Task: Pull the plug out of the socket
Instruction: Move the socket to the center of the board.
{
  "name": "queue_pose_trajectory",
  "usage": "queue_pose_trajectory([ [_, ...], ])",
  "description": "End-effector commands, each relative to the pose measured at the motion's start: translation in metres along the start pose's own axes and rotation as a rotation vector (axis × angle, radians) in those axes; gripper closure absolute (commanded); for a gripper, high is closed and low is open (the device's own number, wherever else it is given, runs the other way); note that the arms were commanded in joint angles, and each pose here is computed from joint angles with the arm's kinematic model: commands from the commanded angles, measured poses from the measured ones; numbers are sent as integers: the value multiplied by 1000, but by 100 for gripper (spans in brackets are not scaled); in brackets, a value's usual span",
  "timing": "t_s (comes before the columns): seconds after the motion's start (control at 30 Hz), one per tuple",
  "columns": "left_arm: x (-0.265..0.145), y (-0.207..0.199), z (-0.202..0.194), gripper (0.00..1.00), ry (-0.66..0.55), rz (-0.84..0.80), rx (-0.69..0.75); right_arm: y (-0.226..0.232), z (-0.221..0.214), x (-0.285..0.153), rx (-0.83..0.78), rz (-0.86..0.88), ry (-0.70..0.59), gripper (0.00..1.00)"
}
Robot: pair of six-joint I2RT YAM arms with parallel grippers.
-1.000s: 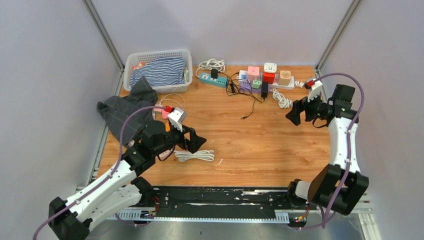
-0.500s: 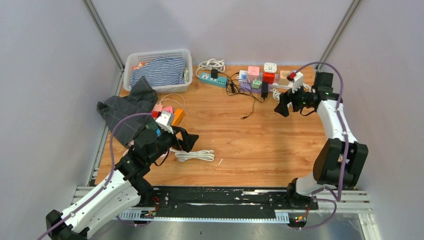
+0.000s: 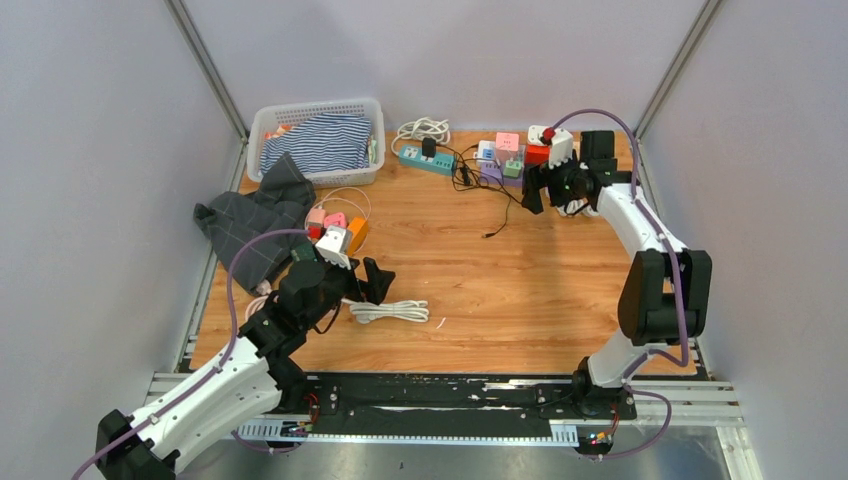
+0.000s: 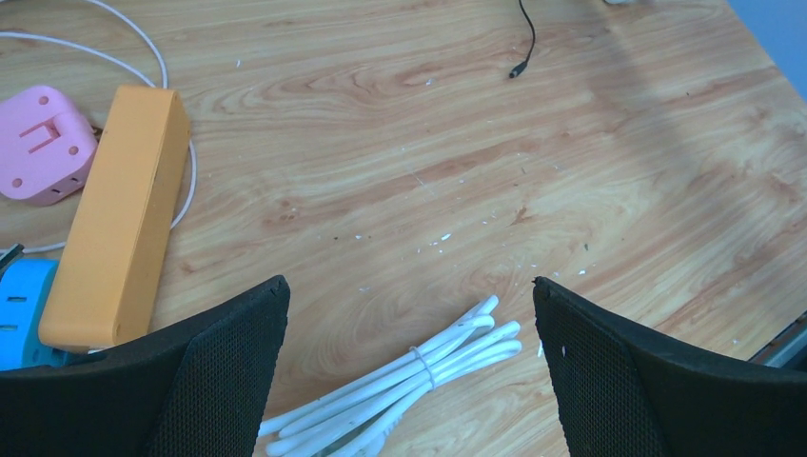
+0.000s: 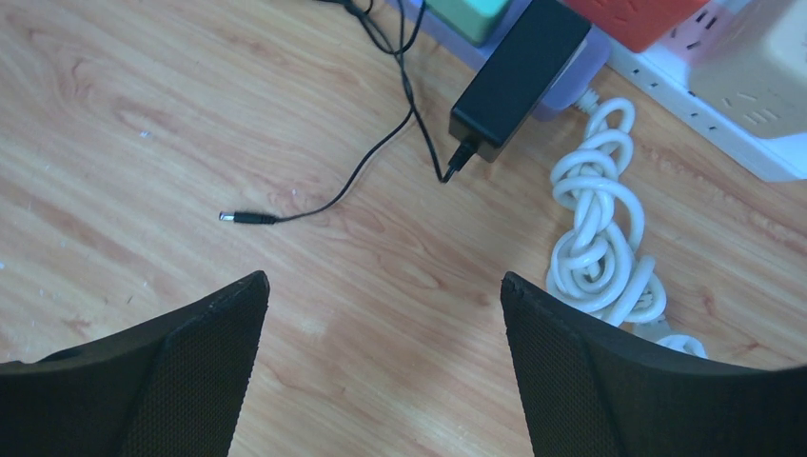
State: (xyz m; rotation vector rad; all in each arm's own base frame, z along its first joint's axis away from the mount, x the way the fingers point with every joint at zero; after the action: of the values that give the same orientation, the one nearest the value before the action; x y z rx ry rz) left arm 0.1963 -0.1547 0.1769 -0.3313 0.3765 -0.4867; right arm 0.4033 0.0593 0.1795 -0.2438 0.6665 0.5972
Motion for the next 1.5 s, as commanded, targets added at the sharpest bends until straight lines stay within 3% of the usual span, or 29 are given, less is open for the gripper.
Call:
queue_pose_trajectory([
  [0.0, 1, -2, 10, 0, -31, 3, 22, -14, 17, 20, 20, -83, 15, 10],
  [0.1, 0, -1, 9, 0, -35, 5, 23, -21, 24, 34, 28, -102, 43, 15],
  [0.2, 2, 0, 7, 0, -34, 10, 24, -28, 25, 48, 56, -105, 75, 27],
  [0.4, 6, 1, 2, 0, -4, 15, 34, -40, 29, 61, 62, -136, 96, 33],
  [0.47, 7, 2, 1, 0, 1, 18, 34, -43, 29, 66, 67, -140, 97, 45],
  [0.5, 7, 2, 1, 0, 2, 19, 36, -44, 30, 68, 72, -137, 97, 46],
  [1.03, 7, 3, 1, 0, 1, 23, 37, -57, 16, 100, 93, -156, 157, 43],
  [1.47, 6, 3, 2, 0, -8, 23, 35, -55, 4, 105, 87, -151, 198, 49],
])
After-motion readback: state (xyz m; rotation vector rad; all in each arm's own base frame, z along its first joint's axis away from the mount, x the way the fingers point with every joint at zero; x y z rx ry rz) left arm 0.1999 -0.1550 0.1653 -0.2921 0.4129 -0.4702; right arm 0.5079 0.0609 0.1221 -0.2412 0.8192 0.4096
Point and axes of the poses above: each gripper's point midway between its finger pads, its own x axis out along the fingers, its own y axis along the line the jaws close on, z = x × y, the point moved 4 cm from there along -x, back along the fingers, and after that the axes turned 7 degrees about -x, right-handed, at the moved point
